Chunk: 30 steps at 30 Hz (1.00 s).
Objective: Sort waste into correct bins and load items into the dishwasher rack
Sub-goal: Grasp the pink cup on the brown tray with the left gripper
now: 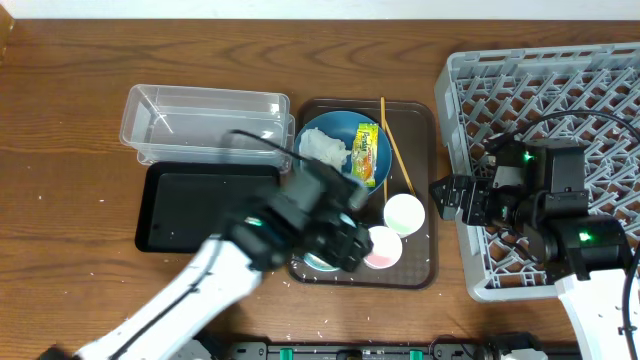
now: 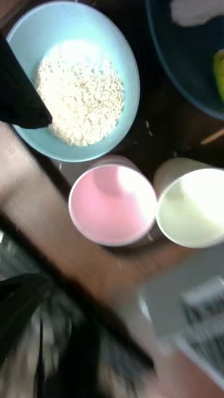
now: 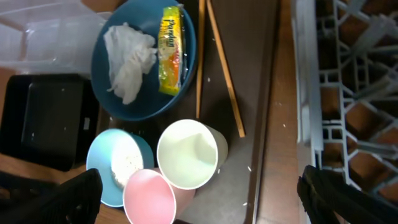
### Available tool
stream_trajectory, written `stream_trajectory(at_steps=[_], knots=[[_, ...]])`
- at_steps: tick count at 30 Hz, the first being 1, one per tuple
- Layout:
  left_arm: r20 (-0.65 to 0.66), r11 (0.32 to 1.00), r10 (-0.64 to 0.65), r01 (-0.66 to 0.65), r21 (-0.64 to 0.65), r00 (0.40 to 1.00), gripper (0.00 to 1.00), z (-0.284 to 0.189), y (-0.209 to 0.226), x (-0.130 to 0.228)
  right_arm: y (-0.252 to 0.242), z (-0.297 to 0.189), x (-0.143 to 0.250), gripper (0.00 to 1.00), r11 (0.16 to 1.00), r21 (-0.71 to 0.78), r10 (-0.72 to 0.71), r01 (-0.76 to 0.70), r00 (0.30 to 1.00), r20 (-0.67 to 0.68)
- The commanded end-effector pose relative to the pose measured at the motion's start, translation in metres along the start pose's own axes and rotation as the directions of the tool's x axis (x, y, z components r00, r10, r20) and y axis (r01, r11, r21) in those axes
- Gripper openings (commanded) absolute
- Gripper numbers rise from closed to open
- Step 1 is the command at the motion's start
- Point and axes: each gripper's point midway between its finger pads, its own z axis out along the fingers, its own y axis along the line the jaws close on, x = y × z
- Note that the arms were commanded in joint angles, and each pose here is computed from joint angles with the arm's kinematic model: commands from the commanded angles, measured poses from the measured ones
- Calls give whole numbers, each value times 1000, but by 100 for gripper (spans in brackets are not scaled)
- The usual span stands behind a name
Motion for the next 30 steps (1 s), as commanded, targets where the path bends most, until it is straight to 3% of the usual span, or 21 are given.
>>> stream_trajectory(at_steps=[1, 4, 12, 16, 25, 30], knots=[[-1, 959, 92, -89, -269, 996, 68, 22, 25, -3, -3, -5, -6, 99, 999, 22, 47, -47, 999, 22], [-48, 955, 108, -117, -274, 993, 65, 51, 20, 2, -4, -5, -3, 99, 998, 26, 51, -51, 999, 10], [-20, 960, 98, -99, -263, 995, 33, 72, 17, -8, -5, -5, 4, 95, 998, 34, 58, -58, 998, -15], [-5, 961, 100, -97, -258, 995, 6, 72, 15, -11, -6, -5, 6, 92, 997, 38, 62, -61, 998, -26], [55, 994, -9, 15, -112, 998, 6, 17, 5, -20, -7, -5, 9, 92, 997, 42, 61, -59, 997, -36], [165, 983, -166, 149, 110, 972, 6, -45, 15, -43, -1, -5, 6, 88, 1000, 11, 26, -26, 999, -29]])
